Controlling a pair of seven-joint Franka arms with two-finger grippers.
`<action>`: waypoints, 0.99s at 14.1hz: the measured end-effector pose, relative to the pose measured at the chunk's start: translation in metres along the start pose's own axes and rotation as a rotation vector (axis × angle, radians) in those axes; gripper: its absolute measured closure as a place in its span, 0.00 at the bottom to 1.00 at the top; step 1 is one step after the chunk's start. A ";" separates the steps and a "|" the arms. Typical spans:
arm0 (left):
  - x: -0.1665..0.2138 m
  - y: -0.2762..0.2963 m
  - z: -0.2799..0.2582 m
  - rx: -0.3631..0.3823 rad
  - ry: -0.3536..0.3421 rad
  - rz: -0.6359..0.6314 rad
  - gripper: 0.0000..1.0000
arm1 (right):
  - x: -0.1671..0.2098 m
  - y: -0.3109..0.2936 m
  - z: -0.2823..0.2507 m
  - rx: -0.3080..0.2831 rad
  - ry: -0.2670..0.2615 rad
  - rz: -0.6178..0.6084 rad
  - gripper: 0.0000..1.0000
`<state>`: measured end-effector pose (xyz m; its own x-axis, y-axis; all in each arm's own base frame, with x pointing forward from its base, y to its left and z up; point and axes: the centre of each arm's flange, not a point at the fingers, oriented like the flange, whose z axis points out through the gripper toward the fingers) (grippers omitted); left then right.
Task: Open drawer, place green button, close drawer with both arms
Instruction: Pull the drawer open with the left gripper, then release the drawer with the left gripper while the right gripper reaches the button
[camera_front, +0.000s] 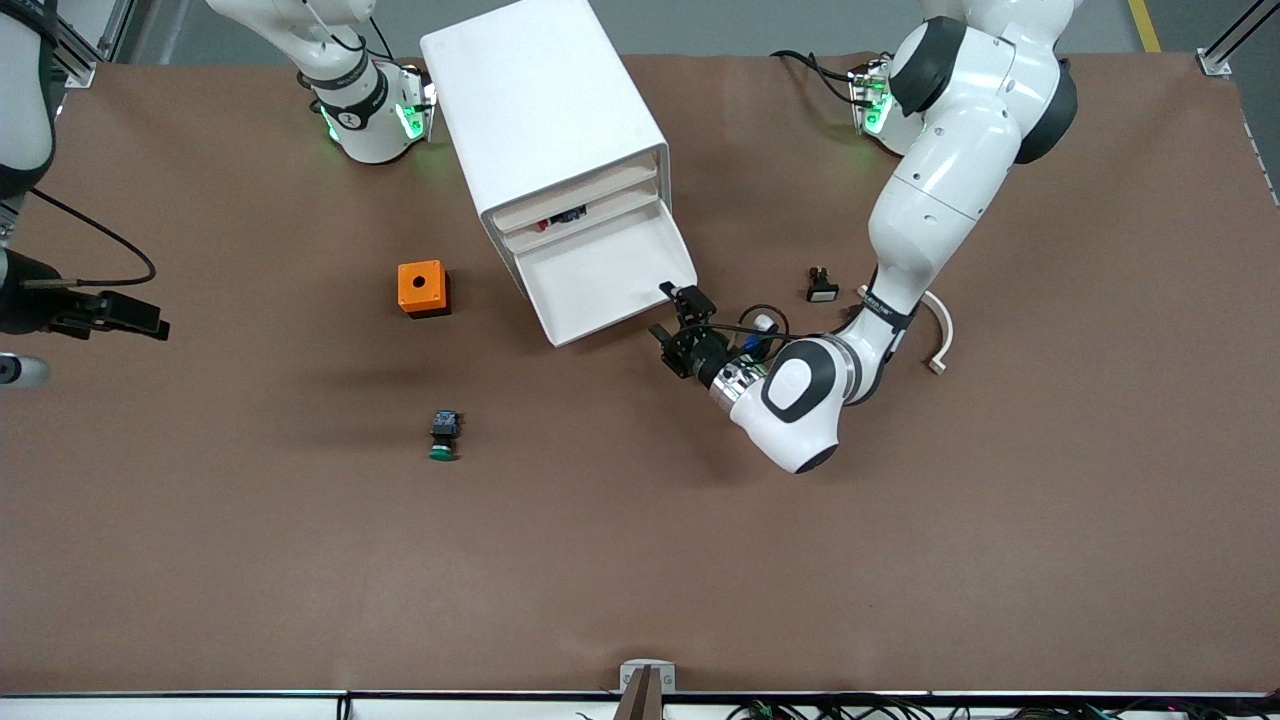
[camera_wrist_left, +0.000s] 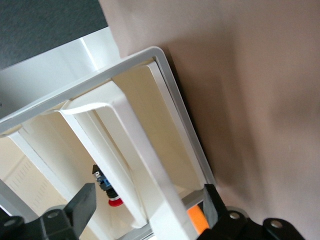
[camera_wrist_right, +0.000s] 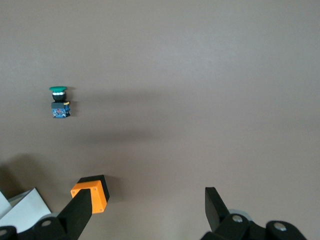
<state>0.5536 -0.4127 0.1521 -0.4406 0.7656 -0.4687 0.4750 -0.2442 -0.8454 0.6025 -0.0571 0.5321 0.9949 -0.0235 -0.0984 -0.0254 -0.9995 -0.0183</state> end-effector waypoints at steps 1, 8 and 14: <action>-0.006 -0.003 -0.003 -0.008 0.000 0.050 0.04 | 0.006 -0.006 0.008 0.006 0.001 0.000 0.00; -0.033 -0.024 -0.050 -0.189 0.162 0.444 0.00 | 0.047 -0.051 0.071 0.027 0.008 0.031 0.00; -0.072 -0.060 -0.094 -0.429 0.461 0.848 0.00 | 0.068 -0.076 0.122 0.020 0.031 0.010 0.00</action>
<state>0.6280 -0.3972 0.2608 0.4511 0.6172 -0.6446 0.7610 -0.6434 -0.0835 0.6603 0.0201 0.4050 0.9971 -0.0342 -0.0681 -0.0368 -0.9986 -0.0371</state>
